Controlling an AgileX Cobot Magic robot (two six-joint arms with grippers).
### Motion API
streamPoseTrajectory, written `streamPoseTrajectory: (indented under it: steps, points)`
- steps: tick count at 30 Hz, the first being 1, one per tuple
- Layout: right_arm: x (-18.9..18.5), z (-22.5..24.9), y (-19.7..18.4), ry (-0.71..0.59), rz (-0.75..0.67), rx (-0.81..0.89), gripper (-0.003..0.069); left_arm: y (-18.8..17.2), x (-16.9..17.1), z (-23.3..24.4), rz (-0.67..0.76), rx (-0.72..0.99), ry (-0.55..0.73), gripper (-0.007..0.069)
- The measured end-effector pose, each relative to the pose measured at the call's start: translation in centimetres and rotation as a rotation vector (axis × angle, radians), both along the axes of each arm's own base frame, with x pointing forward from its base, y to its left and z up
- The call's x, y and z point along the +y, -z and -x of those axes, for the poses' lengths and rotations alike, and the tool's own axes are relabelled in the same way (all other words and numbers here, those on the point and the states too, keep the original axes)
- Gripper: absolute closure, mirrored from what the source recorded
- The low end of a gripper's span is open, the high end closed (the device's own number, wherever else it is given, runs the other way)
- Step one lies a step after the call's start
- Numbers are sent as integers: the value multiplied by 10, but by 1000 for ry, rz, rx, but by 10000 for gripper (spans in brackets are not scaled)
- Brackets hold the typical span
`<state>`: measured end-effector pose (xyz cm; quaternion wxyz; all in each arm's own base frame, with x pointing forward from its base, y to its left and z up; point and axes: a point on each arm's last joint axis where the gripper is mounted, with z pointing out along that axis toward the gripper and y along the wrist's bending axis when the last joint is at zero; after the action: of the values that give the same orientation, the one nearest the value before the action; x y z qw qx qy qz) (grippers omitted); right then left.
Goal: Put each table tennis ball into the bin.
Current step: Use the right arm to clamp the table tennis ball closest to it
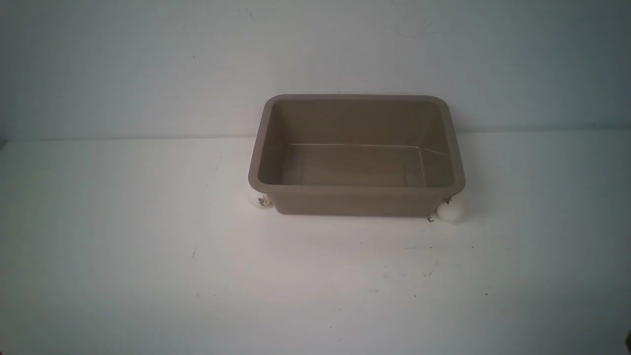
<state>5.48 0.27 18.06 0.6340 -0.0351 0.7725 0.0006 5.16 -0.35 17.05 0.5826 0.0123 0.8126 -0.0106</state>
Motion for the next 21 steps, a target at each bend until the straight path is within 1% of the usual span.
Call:
streamPoseTrajectory:
  steps: [9, 13, 15, 16, 17, 18, 19, 20, 21]
  points:
    - [0, 0, -1, -2, 20, -7, 125, 0, 0, 0, 0, 0, 0, 116]
    - [0, -1, -7, -1, 18, -80, 125, 0, 0, 0, 0, 0, 0, 116]
    - [0, 0, -18, 0, 16, -124, 125, 0, 0, 0, 0, 0, 0, 116]
    - [0, 1, -30, 14, 18, -154, 125, 0, 0, 0, 0, 0, 0, 116]
    - [0, 3, -42, 0, 13, -192, 125, 0, 0, 0, 0, 0, 0, 116]
    - [0, 4, -44, 0, 13, -198, 125, 0, 0, 0, 0, 0, 0, 116]
    - [-1, 8, -62, -34, 3, -240, 125, 0, 0, 0, 0, 0, 0, 116]
    - [-1, 10, -68, 1, 8, -252, 125, 0, 0, 0, 0, 0, 0, 116]
    - [-1, 17, -87, 0, 6, -276, 125, 0, 0, 0, 0, 0, 0, 116]
